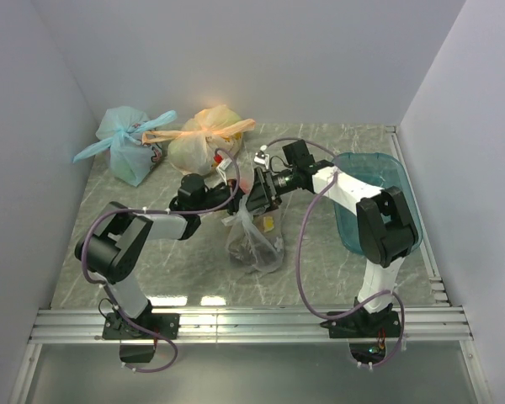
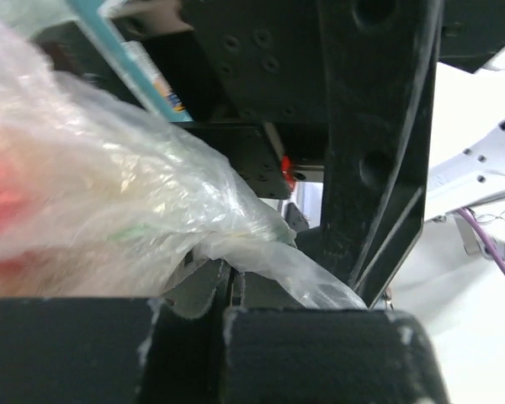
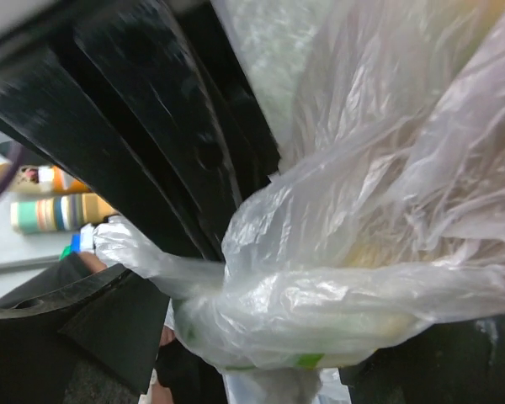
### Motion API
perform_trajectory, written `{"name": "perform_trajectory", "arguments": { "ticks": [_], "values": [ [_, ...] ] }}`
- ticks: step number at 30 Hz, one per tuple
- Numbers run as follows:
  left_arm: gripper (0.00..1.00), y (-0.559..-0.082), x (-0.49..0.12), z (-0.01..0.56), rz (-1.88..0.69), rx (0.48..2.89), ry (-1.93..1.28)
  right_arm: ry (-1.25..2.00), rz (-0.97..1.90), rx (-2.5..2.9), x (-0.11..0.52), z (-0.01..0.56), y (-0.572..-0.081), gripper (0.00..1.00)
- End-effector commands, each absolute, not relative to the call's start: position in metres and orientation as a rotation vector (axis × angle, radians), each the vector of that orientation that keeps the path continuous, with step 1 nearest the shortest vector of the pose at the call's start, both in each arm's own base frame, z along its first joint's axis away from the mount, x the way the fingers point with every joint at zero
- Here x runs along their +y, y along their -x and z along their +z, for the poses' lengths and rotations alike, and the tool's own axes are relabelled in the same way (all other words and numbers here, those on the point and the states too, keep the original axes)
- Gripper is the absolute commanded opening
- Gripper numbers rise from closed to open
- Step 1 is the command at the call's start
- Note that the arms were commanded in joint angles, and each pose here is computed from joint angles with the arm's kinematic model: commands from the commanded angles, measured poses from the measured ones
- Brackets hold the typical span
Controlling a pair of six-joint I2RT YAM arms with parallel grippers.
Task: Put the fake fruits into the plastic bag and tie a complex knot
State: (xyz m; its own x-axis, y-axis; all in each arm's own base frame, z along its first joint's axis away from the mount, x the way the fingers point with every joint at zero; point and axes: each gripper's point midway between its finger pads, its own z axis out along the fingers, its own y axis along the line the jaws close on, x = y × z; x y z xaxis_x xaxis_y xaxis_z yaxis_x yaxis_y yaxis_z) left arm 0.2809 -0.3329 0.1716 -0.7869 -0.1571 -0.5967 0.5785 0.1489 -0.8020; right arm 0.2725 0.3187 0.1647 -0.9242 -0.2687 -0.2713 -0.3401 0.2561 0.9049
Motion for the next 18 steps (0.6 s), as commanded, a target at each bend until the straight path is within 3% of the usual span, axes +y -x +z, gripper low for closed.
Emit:
{"name": "perform_trajectory", "arguments": {
  "ticks": [1, 4, 12, 18],
  "values": [
    [0.00, -0.241, -0.345, 0.202, -1.839, 1.686, -0.653, 0.708, 1.818, 2.201, 0.342, 0.211, -0.287, 0.75],
    [0.00, -0.224, -0.346, 0.194, -1.846, 1.674, -0.766, 0.738, 1.770, 2.142, 0.340, 0.224, -0.285, 0.75],
    [0.01, -0.251, -0.342, 0.194, -1.751, 1.693, -0.643, 0.859, 1.596, 2.360, 0.300, 0.183, -0.251, 0.77],
    [0.01, -0.252, -0.342, 0.195, -1.752, 1.688, -0.655, 0.876, 1.515, 2.424, 0.278, 0.189, -0.251, 0.77]
  ]
}}
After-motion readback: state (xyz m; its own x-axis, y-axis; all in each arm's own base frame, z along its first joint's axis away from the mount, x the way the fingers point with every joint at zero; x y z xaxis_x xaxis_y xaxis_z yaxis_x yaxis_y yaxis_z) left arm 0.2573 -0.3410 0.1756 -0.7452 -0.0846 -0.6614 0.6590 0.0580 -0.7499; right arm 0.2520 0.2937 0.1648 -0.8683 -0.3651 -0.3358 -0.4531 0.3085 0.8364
